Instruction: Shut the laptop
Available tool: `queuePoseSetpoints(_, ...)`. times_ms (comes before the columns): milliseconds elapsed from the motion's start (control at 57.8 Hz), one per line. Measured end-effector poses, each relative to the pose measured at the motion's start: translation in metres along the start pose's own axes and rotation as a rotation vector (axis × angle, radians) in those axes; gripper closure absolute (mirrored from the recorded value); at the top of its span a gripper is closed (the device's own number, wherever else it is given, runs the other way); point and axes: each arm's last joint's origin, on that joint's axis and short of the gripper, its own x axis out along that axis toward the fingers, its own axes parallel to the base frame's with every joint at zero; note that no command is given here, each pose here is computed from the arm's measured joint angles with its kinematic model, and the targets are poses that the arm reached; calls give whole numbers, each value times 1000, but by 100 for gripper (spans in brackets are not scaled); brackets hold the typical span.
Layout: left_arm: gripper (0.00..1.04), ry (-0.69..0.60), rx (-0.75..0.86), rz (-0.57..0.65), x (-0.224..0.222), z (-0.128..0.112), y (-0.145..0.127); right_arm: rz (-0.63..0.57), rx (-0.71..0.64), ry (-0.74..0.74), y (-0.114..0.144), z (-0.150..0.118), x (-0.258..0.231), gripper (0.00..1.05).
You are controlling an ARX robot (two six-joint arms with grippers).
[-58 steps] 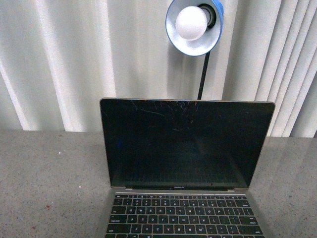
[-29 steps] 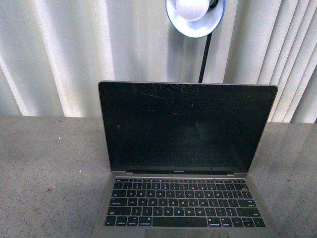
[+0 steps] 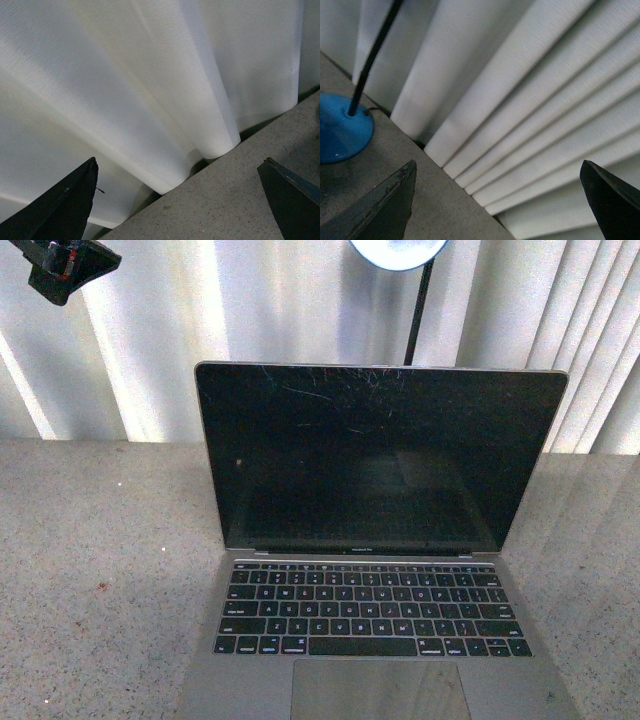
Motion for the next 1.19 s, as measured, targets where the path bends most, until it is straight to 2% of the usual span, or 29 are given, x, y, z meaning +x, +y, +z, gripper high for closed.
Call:
queuePoseSetpoints(121,7,31,175,-134,8,11,-1,204,-96,-20,-7,-2,21,7)
queuePoseSetpoints(363,7,62,387,-265,25,26,-2,371,-270,9,-12,3,49,7)
queuePoseSetpoints(519,7,60,491,-303,32,35,-5,480,-384,55,-2,10,58,8)
queuePoseSetpoints(605,7,67,545,-322,33,39,-6,521,-451,60,5,12,65,22)
queuePoseSetpoints(795,40,91,618,-402,35,43,-9,550,-514,72,3,13,72,54)
queuePoseSetpoints(1072,88,124,680,-499,40,45,-12,578,-532,75,-4,22,75,102)
queuePoseSetpoints(1141,101,138,695,-519,41,46,-14,600,-531,78,-1,23,79,102)
queuePoseSetpoints(1193,101,143,702,-527,42,46,-16,616,-527,78,2,22,83,102)
